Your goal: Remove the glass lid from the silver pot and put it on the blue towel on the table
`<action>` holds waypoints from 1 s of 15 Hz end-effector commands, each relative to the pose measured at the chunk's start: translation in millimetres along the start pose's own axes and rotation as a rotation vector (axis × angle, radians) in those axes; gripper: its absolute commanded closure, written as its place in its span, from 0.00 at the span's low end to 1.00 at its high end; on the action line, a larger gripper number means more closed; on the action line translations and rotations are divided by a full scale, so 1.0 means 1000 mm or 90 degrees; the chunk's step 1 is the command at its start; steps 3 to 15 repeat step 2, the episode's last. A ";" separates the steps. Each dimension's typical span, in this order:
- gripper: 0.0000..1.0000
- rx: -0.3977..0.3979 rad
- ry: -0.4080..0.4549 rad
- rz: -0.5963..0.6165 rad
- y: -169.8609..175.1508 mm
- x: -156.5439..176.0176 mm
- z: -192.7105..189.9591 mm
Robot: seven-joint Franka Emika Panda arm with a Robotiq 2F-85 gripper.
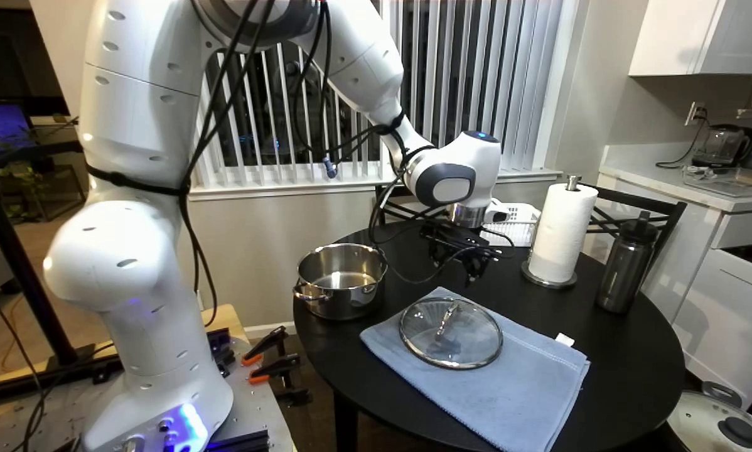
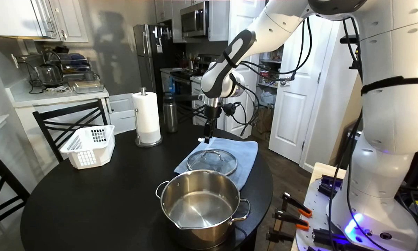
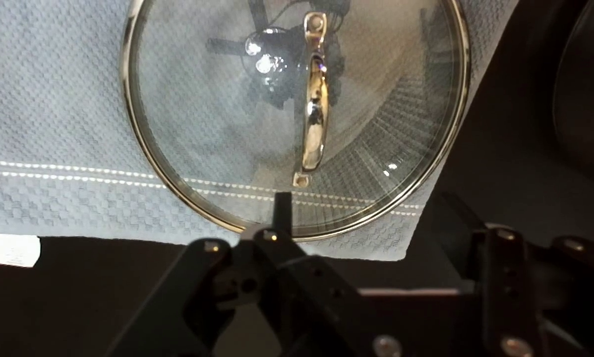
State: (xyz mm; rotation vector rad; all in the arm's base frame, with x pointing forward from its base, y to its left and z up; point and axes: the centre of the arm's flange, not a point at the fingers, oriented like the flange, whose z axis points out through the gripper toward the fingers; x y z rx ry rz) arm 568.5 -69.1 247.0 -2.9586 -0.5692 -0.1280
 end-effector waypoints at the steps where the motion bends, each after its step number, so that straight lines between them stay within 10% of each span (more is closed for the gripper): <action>1: 0.26 0.000 0.000 0.000 0.000 0.000 0.000; 15: 0.26 0.000 0.000 0.000 0.000 0.000 0.000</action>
